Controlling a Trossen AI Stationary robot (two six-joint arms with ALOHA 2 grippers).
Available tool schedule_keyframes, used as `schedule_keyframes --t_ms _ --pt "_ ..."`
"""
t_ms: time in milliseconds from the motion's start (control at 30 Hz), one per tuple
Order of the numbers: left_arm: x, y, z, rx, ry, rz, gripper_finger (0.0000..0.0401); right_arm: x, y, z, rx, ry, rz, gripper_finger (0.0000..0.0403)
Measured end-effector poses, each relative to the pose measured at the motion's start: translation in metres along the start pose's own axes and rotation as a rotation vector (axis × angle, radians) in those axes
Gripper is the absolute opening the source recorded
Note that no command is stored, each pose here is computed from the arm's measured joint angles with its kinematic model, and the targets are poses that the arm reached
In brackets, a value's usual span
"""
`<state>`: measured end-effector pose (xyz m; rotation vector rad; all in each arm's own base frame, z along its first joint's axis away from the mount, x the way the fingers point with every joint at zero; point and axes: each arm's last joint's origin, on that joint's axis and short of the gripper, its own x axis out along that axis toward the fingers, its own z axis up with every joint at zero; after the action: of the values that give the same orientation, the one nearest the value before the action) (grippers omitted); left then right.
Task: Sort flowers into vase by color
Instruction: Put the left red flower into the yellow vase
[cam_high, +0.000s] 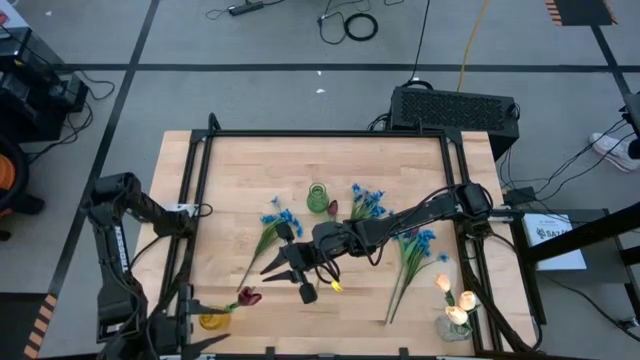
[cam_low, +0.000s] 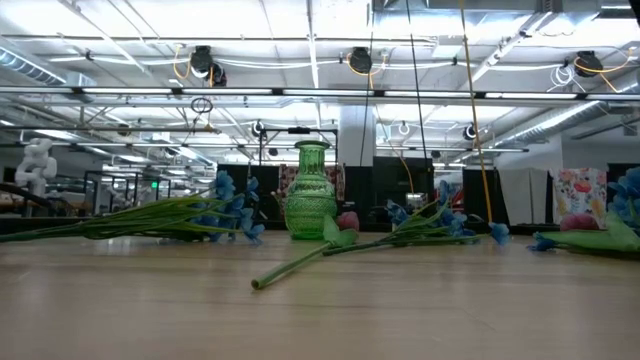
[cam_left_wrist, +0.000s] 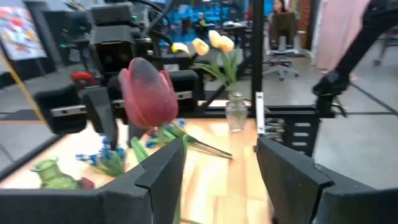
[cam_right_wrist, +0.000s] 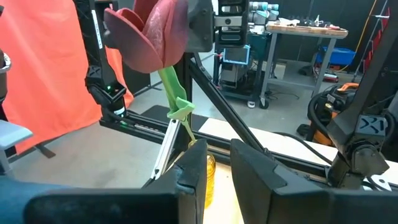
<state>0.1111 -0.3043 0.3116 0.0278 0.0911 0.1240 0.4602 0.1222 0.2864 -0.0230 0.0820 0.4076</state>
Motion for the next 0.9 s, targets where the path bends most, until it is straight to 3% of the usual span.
schedule_keyframes --t_ms 633,733,900 --pt "0.013 0.006 -0.007 0.099 -0.013 0.095 0.0208 0.000 0.000 0.000 0.000 0.000 0.002 0.0063" --pt "0.013 0.008 -0.011 0.102 -0.004 0.095 0.0189 0.000 0.000 0.000 0.000 0.000 0.002 0.0063" --pt "0.012 0.013 -0.016 0.097 0.005 0.099 0.0123 0.000 0.000 0.000 0.000 0.000 0.002 0.0063"
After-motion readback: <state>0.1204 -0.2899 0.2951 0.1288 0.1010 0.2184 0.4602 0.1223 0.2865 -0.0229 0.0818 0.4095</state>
